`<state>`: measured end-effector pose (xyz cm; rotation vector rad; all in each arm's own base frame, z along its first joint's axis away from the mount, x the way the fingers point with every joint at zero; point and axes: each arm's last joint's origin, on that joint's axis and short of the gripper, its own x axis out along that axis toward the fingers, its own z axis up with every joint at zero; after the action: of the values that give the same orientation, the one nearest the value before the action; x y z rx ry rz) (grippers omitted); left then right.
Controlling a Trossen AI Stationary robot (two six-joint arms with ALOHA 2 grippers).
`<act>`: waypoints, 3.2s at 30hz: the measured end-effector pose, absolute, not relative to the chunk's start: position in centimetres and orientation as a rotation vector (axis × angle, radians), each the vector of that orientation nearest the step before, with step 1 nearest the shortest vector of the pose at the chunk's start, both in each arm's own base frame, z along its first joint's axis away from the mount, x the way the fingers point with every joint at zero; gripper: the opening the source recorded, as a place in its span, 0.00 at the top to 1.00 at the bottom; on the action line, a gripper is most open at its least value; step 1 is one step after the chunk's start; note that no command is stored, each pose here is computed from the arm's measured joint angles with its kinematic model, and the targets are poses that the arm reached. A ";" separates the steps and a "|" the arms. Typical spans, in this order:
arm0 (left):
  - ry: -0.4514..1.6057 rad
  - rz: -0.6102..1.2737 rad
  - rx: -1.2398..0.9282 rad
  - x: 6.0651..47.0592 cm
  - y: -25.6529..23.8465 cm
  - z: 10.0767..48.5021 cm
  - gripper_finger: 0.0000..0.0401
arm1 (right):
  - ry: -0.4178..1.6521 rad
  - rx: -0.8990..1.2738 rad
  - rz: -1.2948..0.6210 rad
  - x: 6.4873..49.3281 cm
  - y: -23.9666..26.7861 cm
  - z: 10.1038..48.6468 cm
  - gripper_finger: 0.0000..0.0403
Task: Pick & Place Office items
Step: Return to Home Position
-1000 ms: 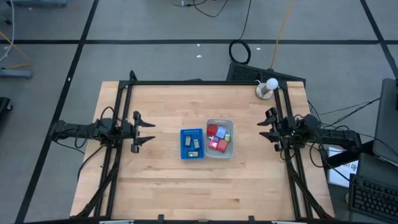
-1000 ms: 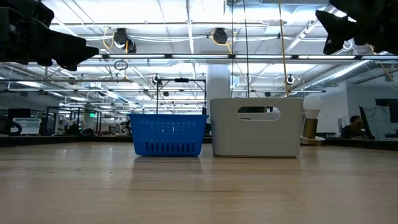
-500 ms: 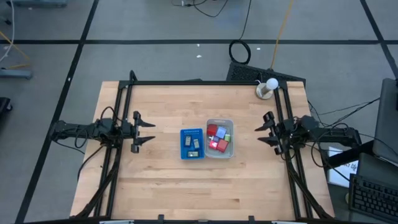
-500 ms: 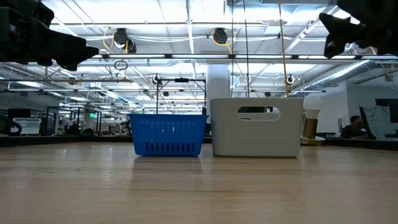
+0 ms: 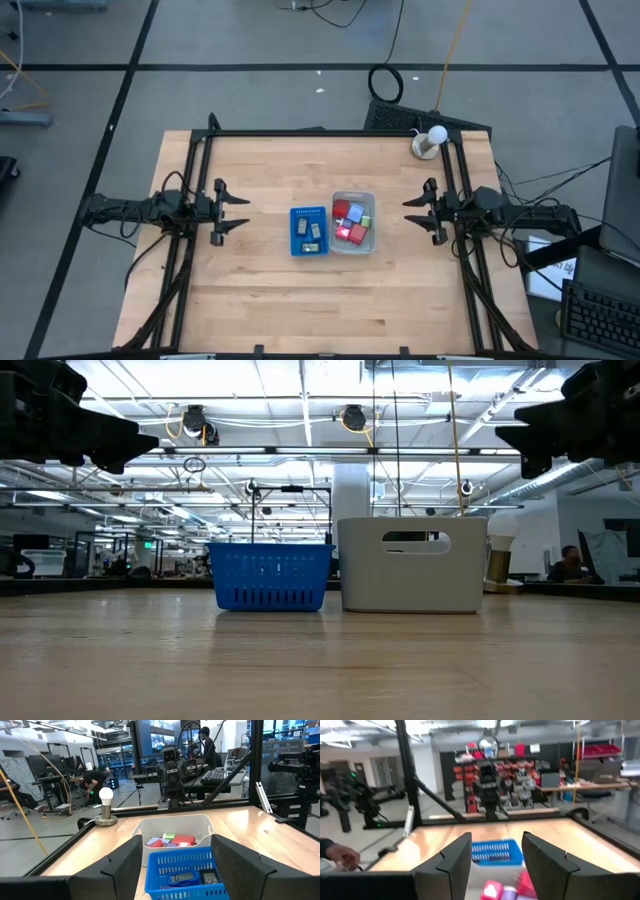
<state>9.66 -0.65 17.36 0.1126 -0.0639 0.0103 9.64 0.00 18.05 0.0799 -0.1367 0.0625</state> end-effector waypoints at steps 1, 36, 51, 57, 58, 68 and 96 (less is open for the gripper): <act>-0.064 0.010 0.113 9.7 -0.7 17.4 0.40 | -0.122 0.079 0.055 9.7 0.0 17.9 0.59; -0.064 0.010 0.113 9.7 -0.7 17.4 0.40 | 0.004 0.065 0.027 9.9 -0.1 16.7 0.59; -0.064 0.010 0.113 9.7 -0.7 17.4 0.40 | -0.003 0.066 0.029 9.9 -0.1 16.8 0.59; -0.064 0.010 0.113 9.7 -0.7 17.4 0.40 | -0.004 0.066 0.029 9.9 -0.1 16.8 0.59; -0.064 0.010 0.113 9.7 -0.7 17.4 0.40 | -0.004 0.066 0.029 9.9 -0.1 16.8 0.59; -0.064 0.009 0.113 9.7 -0.7 17.4 0.40 | -0.004 0.066 0.029 9.9 -0.1 16.8 0.59; -0.065 0.010 0.113 9.7 -0.7 17.4 0.40 | -0.004 0.066 0.029 9.9 -0.1 16.8 0.59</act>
<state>9.66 -0.65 17.39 0.1125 -0.0647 0.0095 9.92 -0.09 16.81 0.0662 -0.0044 0.0288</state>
